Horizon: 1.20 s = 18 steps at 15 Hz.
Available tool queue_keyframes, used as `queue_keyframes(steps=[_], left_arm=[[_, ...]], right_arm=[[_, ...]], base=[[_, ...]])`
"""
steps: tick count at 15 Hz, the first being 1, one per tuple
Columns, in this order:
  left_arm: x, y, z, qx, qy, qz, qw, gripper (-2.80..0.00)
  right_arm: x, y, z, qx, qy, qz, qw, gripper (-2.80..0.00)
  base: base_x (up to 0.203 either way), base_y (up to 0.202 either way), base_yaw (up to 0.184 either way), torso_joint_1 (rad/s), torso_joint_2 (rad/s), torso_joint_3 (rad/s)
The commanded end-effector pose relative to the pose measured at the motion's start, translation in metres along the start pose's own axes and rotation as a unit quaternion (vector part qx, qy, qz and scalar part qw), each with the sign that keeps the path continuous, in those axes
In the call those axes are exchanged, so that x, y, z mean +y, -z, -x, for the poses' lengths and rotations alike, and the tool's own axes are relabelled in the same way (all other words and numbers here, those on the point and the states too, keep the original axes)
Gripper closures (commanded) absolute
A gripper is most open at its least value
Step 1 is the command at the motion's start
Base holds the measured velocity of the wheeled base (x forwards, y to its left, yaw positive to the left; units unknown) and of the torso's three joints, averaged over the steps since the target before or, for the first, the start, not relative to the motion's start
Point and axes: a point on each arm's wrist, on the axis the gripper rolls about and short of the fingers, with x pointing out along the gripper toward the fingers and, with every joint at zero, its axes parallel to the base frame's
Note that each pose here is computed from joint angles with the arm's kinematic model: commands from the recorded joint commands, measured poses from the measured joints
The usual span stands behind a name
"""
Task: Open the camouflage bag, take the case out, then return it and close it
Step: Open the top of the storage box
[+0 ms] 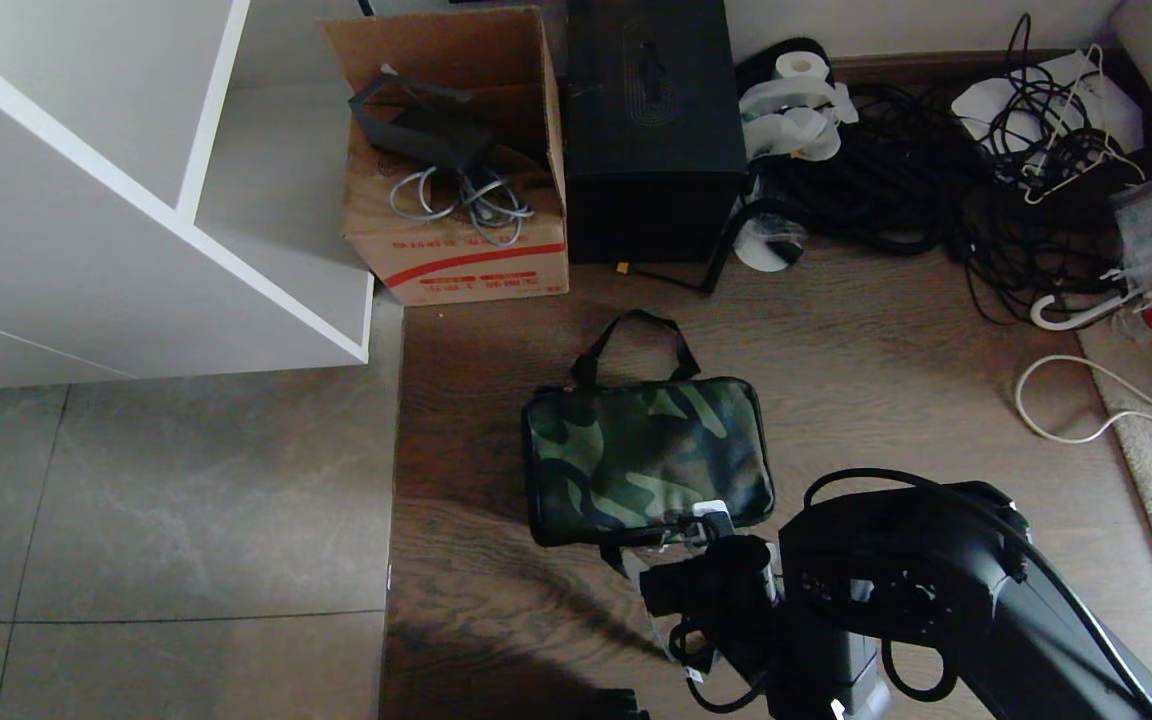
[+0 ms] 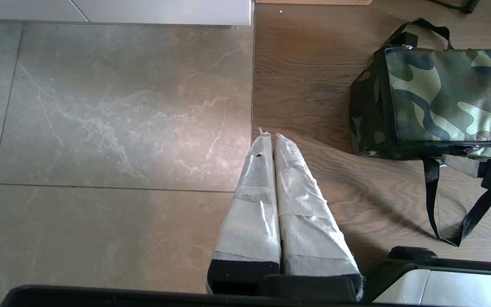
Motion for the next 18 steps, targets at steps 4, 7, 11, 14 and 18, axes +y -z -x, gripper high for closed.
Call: queue_keyframes(steps=[4,7,11,14,18], left_arm=[[0.000,0.002,-0.001,0.004,0.000,0.000,1.0000,0.00],[0.000,0.002,-0.001,0.004,0.000,0.000,1.0000,0.00],[0.000,0.002,-0.001,0.004,0.000,0.000,1.0000,0.00],[0.000,0.002,-0.001,0.004,0.000,0.000,1.0000,0.00],[0.000,0.002,-0.001,0.004,0.000,0.000,1.0000,0.00]], right_arm=[[0.002,-0.001,-0.009,-0.018,-0.001,0.000,1.000,0.00],[0.002,0.001,-0.008,-0.016,-0.001,0.003,1.000,0.00],[0.003,-0.004,-0.007,-0.019,-0.001,0.003,1.000,0.00],[0.002,-0.008,-0.002,-0.018,0.000,0.006,1.000,0.00],[-0.004,-0.012,0.019,0.009,0.010,0.010,1.000,0.00]], base=[[0.000,0.000,0.000,0.000,0.00,0.000],[0.000,0.000,0.000,0.000,0.00,0.000],[0.000,0.000,0.000,0.000,0.00,0.000],[0.000,0.000,0.000,0.000,0.00,0.000],[0.000,0.000,0.000,0.000,0.00,0.000]])
